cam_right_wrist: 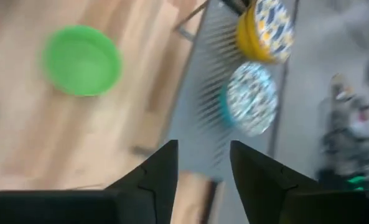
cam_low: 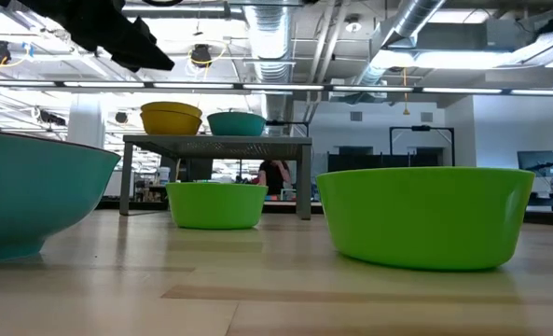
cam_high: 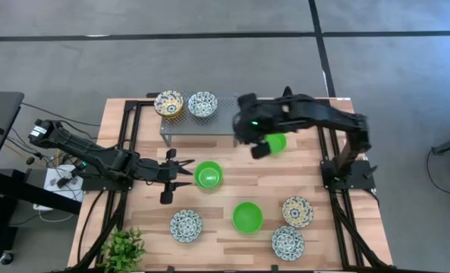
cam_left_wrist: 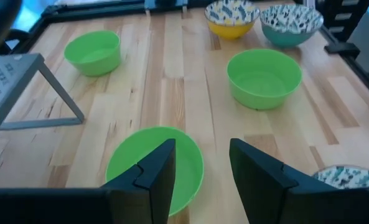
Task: Pick & Place Mini bowls
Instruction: Stack the yellow patterned bowl on the yellow patterned bowl on the shelf
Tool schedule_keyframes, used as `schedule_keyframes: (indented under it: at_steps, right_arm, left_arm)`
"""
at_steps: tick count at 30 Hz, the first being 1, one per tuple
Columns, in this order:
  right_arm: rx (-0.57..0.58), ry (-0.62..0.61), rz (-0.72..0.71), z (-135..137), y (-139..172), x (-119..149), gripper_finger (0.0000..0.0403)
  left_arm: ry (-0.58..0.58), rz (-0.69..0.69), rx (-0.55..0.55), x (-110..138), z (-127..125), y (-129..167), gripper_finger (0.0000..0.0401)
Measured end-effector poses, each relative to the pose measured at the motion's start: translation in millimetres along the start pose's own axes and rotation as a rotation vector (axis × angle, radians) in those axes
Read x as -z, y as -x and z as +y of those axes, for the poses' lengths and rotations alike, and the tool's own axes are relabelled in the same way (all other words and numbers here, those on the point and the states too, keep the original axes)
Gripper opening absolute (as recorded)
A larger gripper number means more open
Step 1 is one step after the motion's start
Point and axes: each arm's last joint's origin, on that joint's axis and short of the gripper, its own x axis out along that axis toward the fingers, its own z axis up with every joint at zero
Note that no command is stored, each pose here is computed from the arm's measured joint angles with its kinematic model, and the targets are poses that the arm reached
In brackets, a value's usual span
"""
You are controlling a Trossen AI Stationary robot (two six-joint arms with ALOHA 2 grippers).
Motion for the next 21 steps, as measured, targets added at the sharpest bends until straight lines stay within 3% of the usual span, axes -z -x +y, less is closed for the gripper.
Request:
schedule_keyframes:
  at_steps: [5,9,15,21]
  right_arm:
    - [-0.123,-0.2,0.035,19.6,36.4,15.4,0.0128]
    - [-0.18,-0.268,0.054,37.7,51.8,16.1,0.0128]
    - [-0.251,-0.225,0.064,69.5,52.5,6.9,0.0127]
    - [-0.307,-0.191,0.194,107.4,35.5,18.1,0.0127]
  left_arm:
    - [0.014,-0.044,0.001,-4.4,-0.1,0.1,0.0153]
    - [0.023,-0.073,0.002,-7.3,-0.2,0.3,0.0153]
    - [0.027,-0.084,0.002,-8.4,-0.1,0.3,0.0153]
    - [0.027,-0.084,0.002,-8.4,-0.1,0.3,0.0153]
